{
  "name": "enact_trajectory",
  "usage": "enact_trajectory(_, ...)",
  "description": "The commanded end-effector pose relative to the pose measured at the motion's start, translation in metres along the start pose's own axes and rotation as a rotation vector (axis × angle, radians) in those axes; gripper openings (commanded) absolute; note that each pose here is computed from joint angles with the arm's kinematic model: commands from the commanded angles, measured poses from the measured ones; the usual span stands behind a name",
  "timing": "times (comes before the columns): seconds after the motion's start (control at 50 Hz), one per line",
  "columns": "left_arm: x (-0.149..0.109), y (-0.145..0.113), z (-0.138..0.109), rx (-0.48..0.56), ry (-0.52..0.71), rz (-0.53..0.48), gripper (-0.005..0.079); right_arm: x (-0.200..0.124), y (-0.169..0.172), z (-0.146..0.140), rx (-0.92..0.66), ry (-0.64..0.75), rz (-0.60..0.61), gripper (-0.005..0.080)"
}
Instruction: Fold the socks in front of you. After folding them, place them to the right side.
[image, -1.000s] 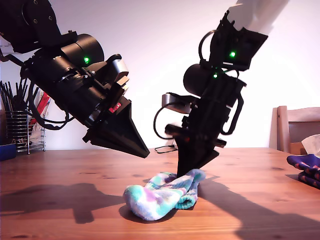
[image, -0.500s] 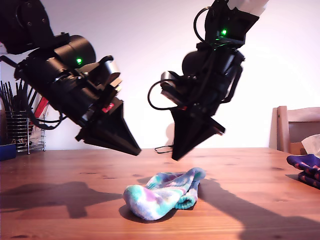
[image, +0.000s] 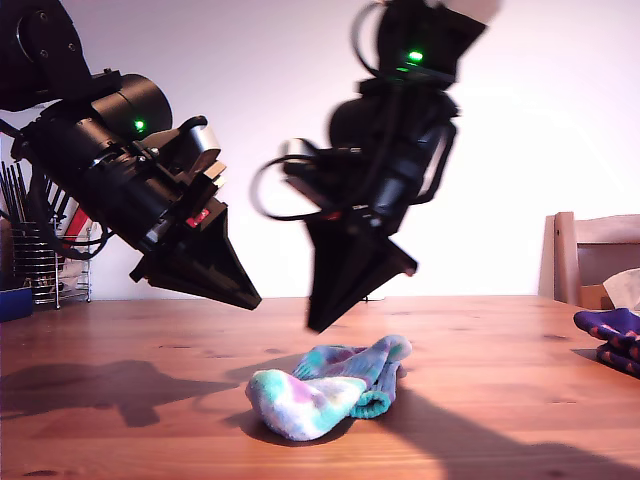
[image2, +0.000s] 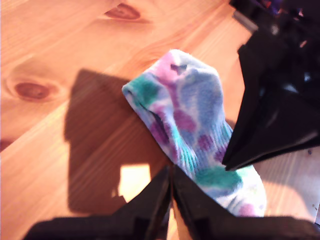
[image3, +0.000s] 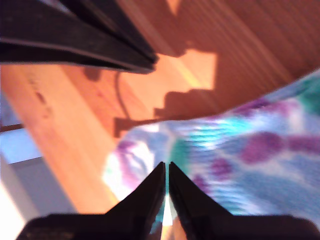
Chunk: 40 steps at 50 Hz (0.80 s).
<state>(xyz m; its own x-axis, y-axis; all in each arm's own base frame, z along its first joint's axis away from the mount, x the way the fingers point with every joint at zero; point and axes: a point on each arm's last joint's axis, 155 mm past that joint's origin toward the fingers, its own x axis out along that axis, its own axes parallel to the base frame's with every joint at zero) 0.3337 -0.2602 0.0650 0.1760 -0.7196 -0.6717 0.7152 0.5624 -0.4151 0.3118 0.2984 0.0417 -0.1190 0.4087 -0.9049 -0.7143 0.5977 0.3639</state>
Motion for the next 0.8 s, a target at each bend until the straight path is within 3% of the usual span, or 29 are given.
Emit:
enact_trajectory(0.0, 0.0, -0.001, 0.0, 0.004, -0.003, -0.003, -0.0024, 0.024, -0.014, -0.017, 0.038, 0.067, -0.002, -0.0013)
enact_trajectory(0.32, 0.0, -0.001, 0.0, 0.009, -0.005, -0.002, -0.0024, 0.04, -0.027, -0.012, 0.018, 0.065, -0.058, -0.0013)
enact_trajectory(0.56, 0.0, 0.0, 0.001, 0.025, -0.007, 0.002, -0.0024, 0.052, -0.055, -0.037, -0.028, 0.18, -0.206, -0.0013)
enact_trajectory(0.78, 0.0, 0.0, 0.002, 0.029, -0.013, 0.003, -0.0024, 0.043, -0.079, -0.053, -0.047, 0.248, -0.298, -0.0013)
